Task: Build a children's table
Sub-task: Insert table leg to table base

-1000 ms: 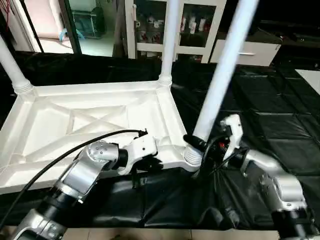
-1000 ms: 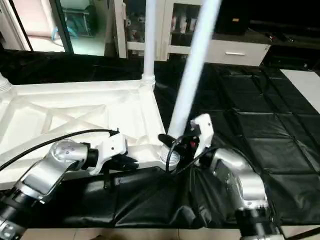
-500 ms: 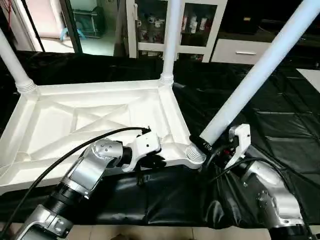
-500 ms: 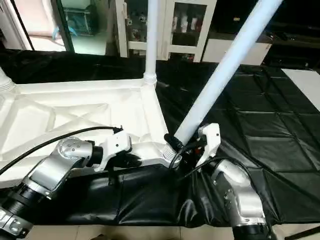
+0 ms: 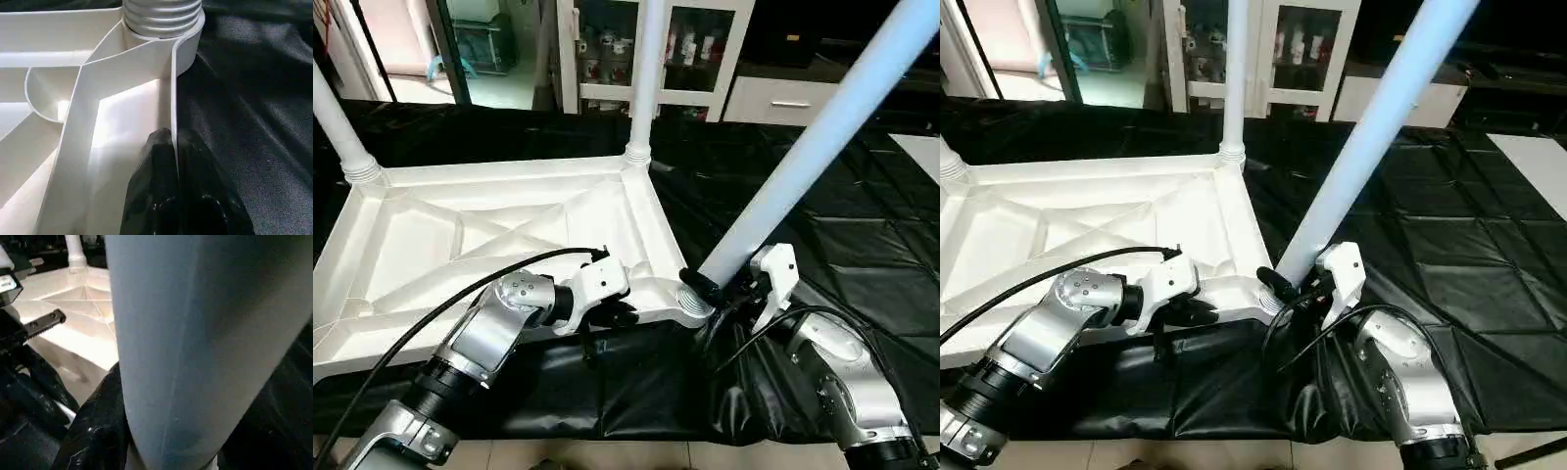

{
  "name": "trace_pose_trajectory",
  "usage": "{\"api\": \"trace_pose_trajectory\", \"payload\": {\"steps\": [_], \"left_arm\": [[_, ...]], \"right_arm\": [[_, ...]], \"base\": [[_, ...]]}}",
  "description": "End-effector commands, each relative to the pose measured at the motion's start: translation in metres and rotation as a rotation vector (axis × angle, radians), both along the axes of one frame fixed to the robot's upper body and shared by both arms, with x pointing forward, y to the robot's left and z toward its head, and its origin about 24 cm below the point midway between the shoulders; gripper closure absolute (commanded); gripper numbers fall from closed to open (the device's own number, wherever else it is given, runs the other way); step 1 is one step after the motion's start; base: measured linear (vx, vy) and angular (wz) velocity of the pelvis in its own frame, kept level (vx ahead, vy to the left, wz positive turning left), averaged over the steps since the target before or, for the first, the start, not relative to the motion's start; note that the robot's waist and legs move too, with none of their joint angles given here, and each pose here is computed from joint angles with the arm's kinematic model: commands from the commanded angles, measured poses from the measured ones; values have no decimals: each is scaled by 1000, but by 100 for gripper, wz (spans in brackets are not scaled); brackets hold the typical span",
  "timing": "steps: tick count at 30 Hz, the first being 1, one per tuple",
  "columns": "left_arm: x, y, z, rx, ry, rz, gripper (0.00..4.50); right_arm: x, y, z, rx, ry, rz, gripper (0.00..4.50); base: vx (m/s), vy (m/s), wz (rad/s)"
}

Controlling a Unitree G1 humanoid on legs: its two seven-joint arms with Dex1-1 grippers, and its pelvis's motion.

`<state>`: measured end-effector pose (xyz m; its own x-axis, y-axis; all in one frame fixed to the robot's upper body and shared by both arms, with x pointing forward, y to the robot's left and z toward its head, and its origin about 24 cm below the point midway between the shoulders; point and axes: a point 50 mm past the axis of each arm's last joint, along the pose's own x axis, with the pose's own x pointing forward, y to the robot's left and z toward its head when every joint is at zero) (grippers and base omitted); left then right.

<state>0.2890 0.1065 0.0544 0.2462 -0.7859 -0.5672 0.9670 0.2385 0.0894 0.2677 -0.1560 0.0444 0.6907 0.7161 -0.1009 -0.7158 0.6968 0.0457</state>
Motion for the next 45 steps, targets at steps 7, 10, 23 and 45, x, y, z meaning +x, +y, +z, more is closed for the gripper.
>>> {"api": "trace_pose_trajectory", "payload": {"steps": [7, 10, 23, 45], "left_arm": [[11, 3, 9, -42, -51, 87, 447], [11, 3, 9, -41, -52, 86, 447], [11, 1, 10, -31, -70, 81, 450], [52, -66, 50, -148, -119, 298, 450]], "right_arm": [[-13, -13, -54, -158, 346, -57, 263], [-8, -13, -52, -132, 373, -79, 263], [-2, -12, -44, -92, 340, -85, 263], [59, -9, -32, -85, 245, -732, 264]], "base": [[0, 0, 0], [0, 0, 0], [0, 0, 0], [4, -22, 1]]}}
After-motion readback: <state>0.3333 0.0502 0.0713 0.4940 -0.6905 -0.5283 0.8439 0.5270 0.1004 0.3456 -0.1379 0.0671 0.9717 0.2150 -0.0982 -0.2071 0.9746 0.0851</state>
